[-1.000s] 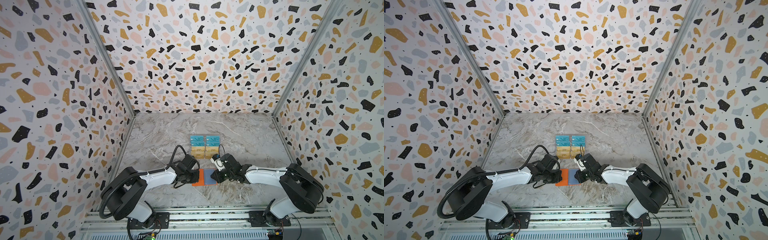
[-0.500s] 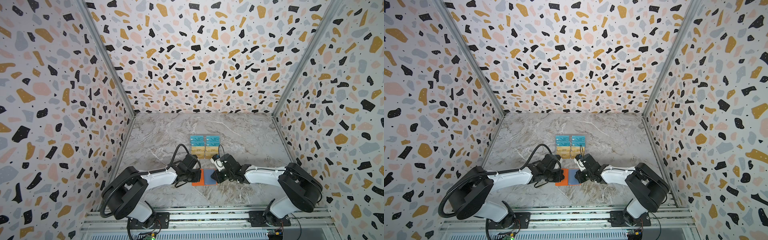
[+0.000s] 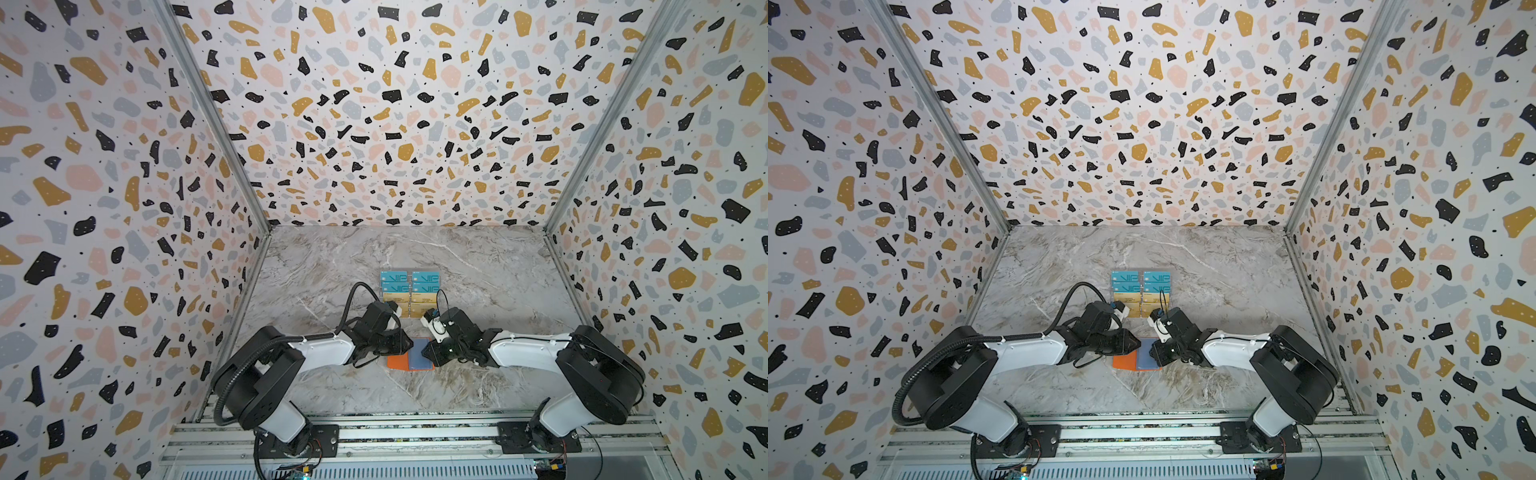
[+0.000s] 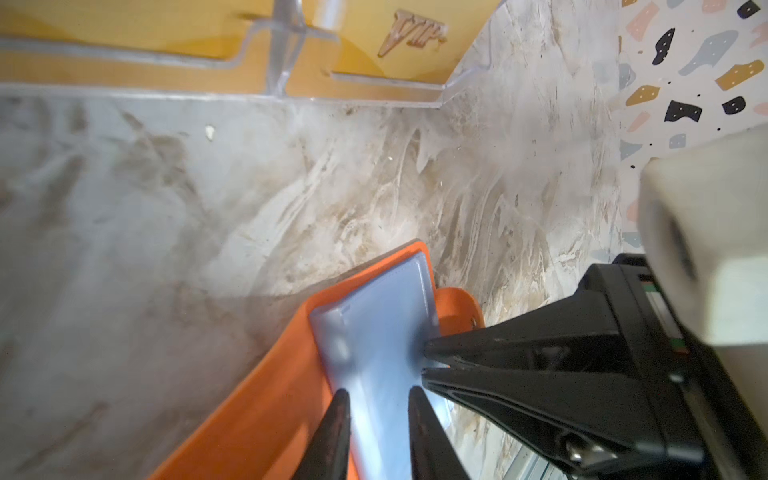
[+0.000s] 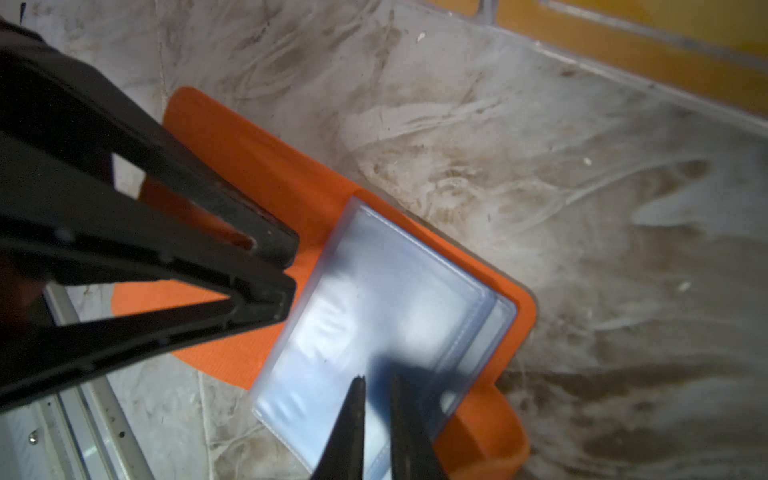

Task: Put the credit cards into the card holder

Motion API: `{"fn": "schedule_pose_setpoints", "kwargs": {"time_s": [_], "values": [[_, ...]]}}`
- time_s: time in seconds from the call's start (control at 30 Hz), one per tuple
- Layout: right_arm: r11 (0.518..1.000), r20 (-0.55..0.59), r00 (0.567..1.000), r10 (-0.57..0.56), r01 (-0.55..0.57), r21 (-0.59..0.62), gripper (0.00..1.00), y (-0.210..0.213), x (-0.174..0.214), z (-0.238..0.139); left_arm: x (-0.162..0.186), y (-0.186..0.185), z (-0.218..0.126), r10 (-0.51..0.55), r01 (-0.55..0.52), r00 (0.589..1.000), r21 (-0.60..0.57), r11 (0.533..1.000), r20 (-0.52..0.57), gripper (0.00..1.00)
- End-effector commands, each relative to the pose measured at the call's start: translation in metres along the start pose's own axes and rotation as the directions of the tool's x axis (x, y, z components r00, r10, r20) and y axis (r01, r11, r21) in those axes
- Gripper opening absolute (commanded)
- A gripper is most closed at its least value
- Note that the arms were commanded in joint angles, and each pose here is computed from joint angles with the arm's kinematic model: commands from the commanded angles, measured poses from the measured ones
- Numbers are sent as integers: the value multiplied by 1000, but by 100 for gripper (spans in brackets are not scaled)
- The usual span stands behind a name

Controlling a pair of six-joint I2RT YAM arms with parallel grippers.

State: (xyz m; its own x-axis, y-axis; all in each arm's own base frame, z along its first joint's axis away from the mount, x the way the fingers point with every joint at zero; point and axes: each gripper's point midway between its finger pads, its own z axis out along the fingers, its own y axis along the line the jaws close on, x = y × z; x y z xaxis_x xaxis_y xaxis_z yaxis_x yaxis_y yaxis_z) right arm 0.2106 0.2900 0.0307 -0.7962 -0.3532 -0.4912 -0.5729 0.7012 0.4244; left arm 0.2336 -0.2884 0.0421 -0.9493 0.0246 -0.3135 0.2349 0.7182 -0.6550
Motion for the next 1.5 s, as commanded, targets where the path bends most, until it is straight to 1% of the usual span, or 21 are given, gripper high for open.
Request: {"fn": "schedule_pose_setpoints", "kwargs": {"time_s": [0.0,0.2,0.4,0.57,0.73,0.83,0.93,1.07,1.33,1.47], "values": [[999,-31,1000,3,-1,37,16,-7,4,1,1,-2,4,-24,24,1000,54,998,-3,29],[999,-32,999,2,-1,37,16,-7,4,0,6,3,9,-48,49,999,56,997,-16,29],[999,-33,999,2,-1,36,16,-7,5,1,9,0,11,-78,80,997,96,992,-19,29],[999,-36,999,4,-3,36,16,-7,7,1,9,0,11,-84,86,996,101,991,-20,29],[999,-34,999,5,-4,37,16,-8,7,0,3,2,-1,-71,69,997,61,996,24,29],[999,-34,999,8,-7,36,16,-8,7,1,-3,-5,-7,-55,51,997,70,996,46,30],[999,-36,999,8,-7,33,16,-7,7,2,-3,-13,-6,-44,41,999,105,994,24,31],[1000,-32,999,8,-7,31,16,-7,6,2,1,-10,-1,-37,37,999,97,995,0,31],[999,-33,999,10,-9,34,16,-7,6,1,4,-13,7,-46,50,998,131,990,-30,32],[999,-31,999,9,-8,34,16,-7,6,2,7,-10,10,-55,60,998,129,990,-39,32]]}}
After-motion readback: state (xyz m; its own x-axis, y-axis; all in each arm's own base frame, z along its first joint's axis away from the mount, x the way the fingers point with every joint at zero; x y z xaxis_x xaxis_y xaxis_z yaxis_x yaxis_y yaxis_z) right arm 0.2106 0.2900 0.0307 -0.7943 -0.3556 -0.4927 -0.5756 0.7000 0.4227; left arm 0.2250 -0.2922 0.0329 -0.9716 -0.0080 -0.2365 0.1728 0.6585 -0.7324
